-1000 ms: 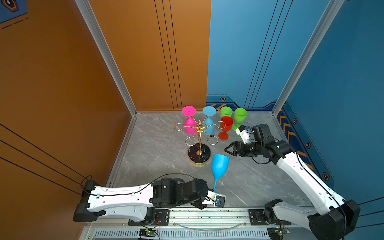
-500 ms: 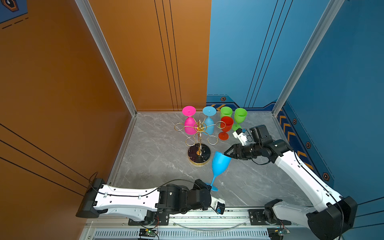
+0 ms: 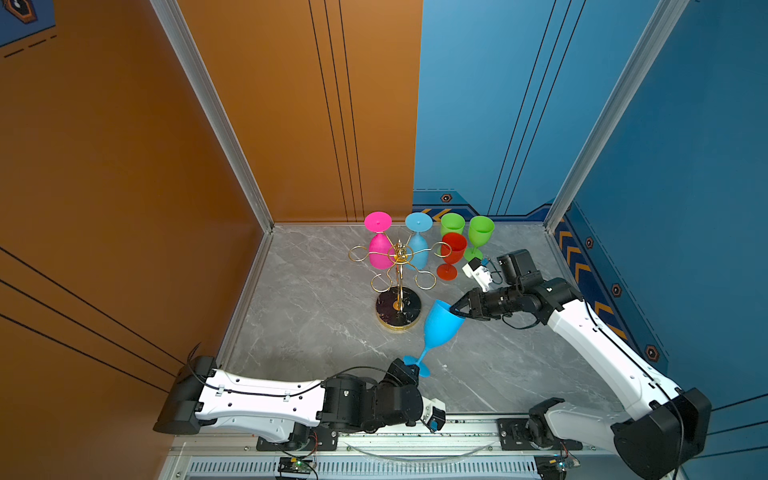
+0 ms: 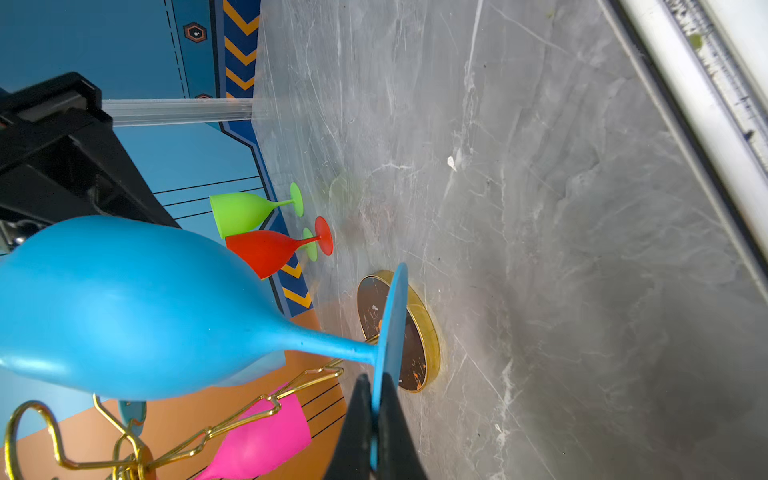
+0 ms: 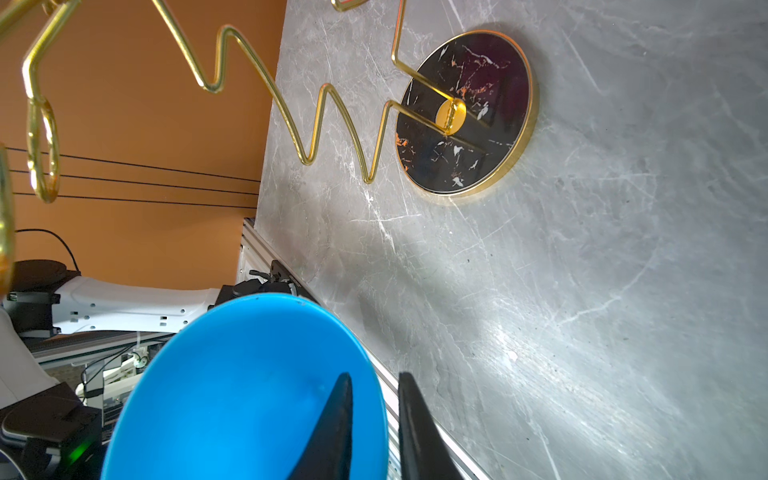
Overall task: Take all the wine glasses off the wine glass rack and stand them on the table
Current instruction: 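Grasp the blue glass bowl rim with the right gripper while the left holds the foot, then open the left gripper off the foot while the right lifts the bowl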
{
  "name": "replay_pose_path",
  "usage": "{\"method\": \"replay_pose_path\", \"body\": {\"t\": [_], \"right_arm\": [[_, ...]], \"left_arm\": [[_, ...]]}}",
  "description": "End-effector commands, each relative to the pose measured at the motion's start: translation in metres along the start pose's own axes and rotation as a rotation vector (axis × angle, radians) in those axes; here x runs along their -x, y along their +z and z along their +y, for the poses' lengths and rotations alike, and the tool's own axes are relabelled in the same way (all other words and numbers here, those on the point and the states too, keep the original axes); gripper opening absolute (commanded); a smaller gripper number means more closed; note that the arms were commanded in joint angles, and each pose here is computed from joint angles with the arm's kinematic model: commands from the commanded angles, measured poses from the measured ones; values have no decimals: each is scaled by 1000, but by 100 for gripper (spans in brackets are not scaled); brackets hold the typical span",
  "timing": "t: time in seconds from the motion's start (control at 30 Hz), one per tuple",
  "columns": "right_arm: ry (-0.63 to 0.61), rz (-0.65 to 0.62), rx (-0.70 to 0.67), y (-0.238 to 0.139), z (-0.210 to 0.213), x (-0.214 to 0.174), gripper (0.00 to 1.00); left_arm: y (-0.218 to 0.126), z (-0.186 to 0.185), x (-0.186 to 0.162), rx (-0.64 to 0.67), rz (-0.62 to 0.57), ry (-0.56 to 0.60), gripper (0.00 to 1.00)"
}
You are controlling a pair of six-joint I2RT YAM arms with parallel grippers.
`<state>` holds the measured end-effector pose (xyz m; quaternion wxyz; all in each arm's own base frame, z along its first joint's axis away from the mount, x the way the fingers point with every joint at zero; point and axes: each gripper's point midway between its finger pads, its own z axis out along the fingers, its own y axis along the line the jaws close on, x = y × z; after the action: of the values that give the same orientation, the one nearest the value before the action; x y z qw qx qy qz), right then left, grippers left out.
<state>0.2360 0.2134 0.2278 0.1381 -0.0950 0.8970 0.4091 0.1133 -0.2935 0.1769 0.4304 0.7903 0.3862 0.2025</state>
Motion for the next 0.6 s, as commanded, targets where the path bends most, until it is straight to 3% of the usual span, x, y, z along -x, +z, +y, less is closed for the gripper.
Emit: {"method": "replay_pose_path", "body": {"t": [0.0, 0.2, 0.57], "right_arm": [[11, 39, 10, 3, 0, -8, 16], [11, 40, 8, 4, -1, -9, 7], [-2, 10, -24, -1, -5, -5, 0]], "left_arm": [[0, 8, -3, 61, 35, 12, 0], [2, 6, -6, 73, 56, 65, 0], [4, -2, -7, 66, 49, 53, 25]]}}
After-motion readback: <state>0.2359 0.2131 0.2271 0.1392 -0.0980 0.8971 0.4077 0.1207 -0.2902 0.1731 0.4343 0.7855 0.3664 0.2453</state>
